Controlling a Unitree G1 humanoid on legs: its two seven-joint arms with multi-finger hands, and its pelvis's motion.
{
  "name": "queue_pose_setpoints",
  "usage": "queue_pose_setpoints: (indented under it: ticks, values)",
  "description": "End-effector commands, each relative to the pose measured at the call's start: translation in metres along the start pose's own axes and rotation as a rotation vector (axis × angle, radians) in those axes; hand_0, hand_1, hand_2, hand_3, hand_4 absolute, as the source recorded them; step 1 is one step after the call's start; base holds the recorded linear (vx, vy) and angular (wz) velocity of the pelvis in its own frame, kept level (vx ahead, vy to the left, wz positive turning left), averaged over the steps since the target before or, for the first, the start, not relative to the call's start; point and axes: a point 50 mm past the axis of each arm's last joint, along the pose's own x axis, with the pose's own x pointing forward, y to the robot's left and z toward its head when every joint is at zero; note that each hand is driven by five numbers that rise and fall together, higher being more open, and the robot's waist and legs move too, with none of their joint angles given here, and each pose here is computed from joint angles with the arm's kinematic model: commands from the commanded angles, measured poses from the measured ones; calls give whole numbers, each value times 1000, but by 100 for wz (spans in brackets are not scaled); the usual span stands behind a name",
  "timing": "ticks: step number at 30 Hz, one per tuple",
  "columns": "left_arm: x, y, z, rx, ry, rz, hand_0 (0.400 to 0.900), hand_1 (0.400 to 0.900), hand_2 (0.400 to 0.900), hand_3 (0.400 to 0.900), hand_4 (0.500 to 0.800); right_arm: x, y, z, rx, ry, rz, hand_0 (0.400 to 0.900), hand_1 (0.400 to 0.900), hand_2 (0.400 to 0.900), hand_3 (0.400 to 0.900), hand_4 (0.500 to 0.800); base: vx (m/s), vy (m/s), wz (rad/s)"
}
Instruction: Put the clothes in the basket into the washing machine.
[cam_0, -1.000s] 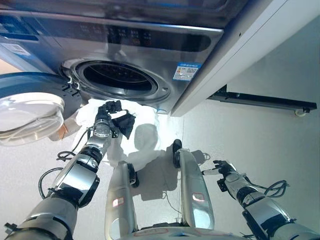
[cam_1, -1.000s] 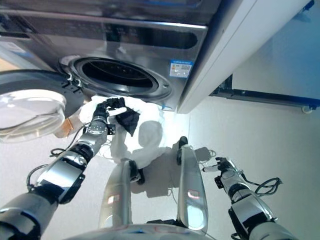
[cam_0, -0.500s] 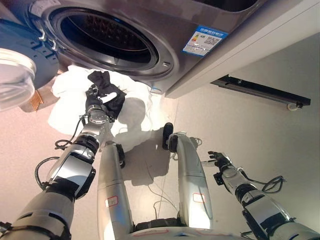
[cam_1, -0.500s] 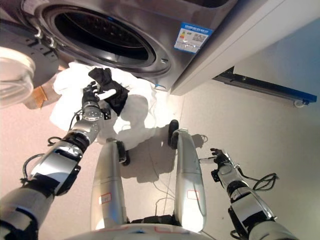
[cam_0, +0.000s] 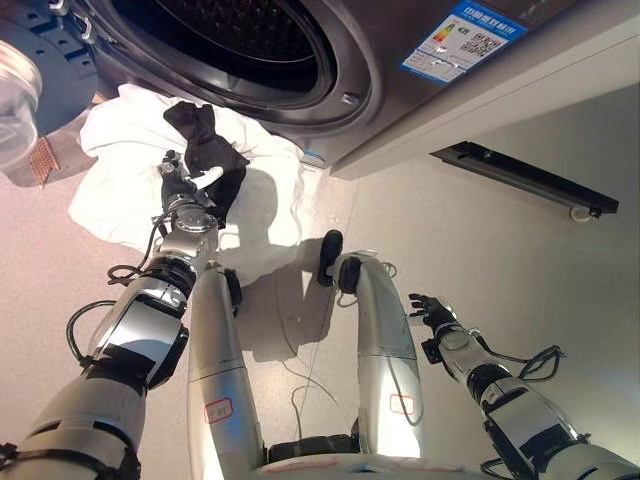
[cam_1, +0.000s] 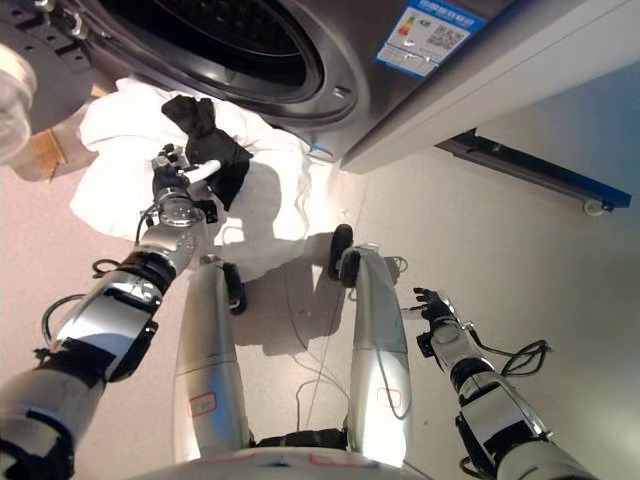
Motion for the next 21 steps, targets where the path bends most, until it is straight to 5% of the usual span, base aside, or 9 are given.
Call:
queue_pose_setpoints:
  ticks: [1,21]
  values:
    - [4,11,48,-32,-165,55,900,900,900,900,800,-13,-14,-66,-9,176,-66,900,900,900,900,800,35,-12,2]
    - [10,22,103,-36,-275,60,900,900,900,900,800,-16,-35,-78,59,201,-121,900,900,900,900,800,13,11,-10]
